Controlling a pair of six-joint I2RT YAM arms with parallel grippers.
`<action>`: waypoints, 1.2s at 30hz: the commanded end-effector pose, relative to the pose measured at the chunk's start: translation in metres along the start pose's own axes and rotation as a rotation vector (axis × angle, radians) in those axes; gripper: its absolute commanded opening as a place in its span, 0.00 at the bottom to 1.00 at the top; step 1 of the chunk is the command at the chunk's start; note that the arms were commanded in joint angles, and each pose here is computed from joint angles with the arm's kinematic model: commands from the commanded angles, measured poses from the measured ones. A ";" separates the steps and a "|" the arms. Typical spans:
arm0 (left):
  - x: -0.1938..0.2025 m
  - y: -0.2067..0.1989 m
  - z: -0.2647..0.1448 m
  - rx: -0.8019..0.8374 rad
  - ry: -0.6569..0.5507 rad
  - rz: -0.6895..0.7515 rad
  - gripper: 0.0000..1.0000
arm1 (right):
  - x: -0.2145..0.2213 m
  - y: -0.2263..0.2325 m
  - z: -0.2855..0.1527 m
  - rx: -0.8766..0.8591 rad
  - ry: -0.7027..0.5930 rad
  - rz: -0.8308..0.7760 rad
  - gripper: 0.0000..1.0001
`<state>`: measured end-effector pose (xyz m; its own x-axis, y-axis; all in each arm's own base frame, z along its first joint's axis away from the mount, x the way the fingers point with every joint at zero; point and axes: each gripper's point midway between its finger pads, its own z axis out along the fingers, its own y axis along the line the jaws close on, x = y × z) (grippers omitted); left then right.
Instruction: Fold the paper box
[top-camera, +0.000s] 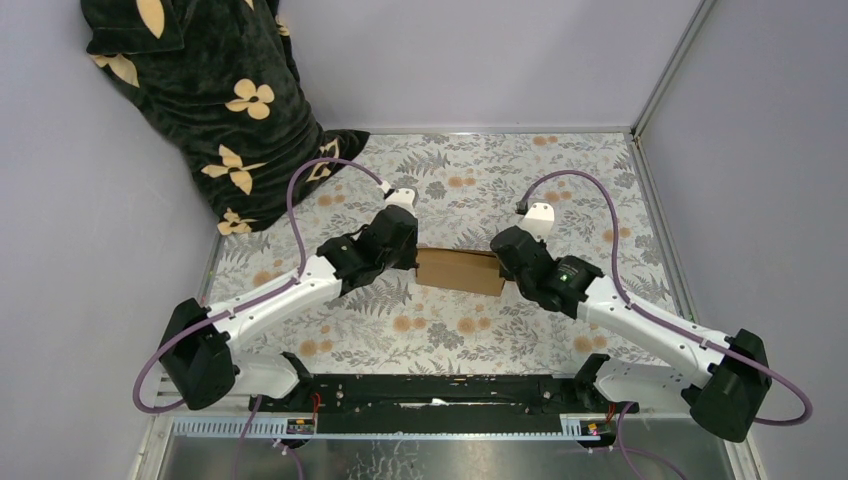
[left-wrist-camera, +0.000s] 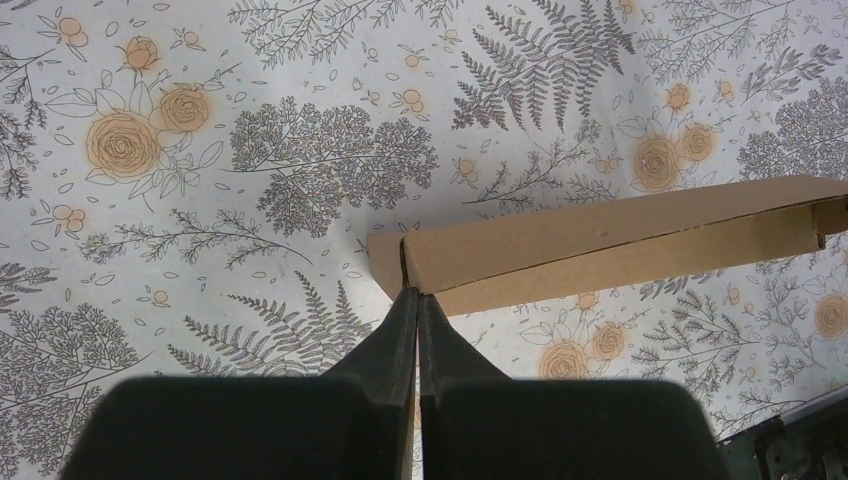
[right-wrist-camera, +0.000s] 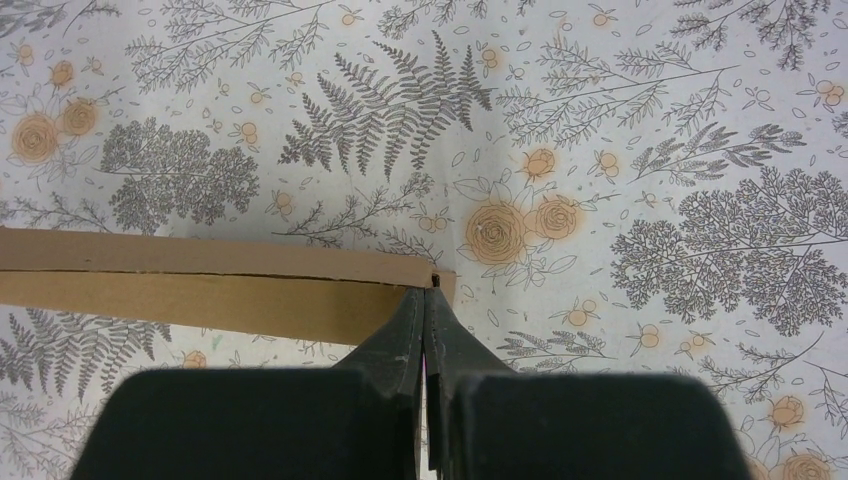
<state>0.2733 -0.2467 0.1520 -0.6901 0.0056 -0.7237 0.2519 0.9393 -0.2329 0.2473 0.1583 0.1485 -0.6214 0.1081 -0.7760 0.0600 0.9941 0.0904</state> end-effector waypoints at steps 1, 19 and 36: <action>0.006 0.017 -0.002 -0.045 0.010 0.014 0.03 | 0.067 -0.056 0.001 0.209 0.210 -0.198 0.00; 0.014 0.022 -0.002 -0.015 0.017 0.011 0.03 | 0.074 -0.064 -0.008 0.241 0.161 -0.110 0.00; 0.012 0.013 0.005 0.026 0.027 0.021 0.03 | 0.081 -0.069 -0.026 0.275 0.206 -0.118 0.00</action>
<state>0.2695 -0.2466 0.1523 -0.6833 -0.0158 -0.7299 0.2915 0.9107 -0.2927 0.2257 0.1608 0.1472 -0.5857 0.2456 -0.7724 0.1723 0.9689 0.1774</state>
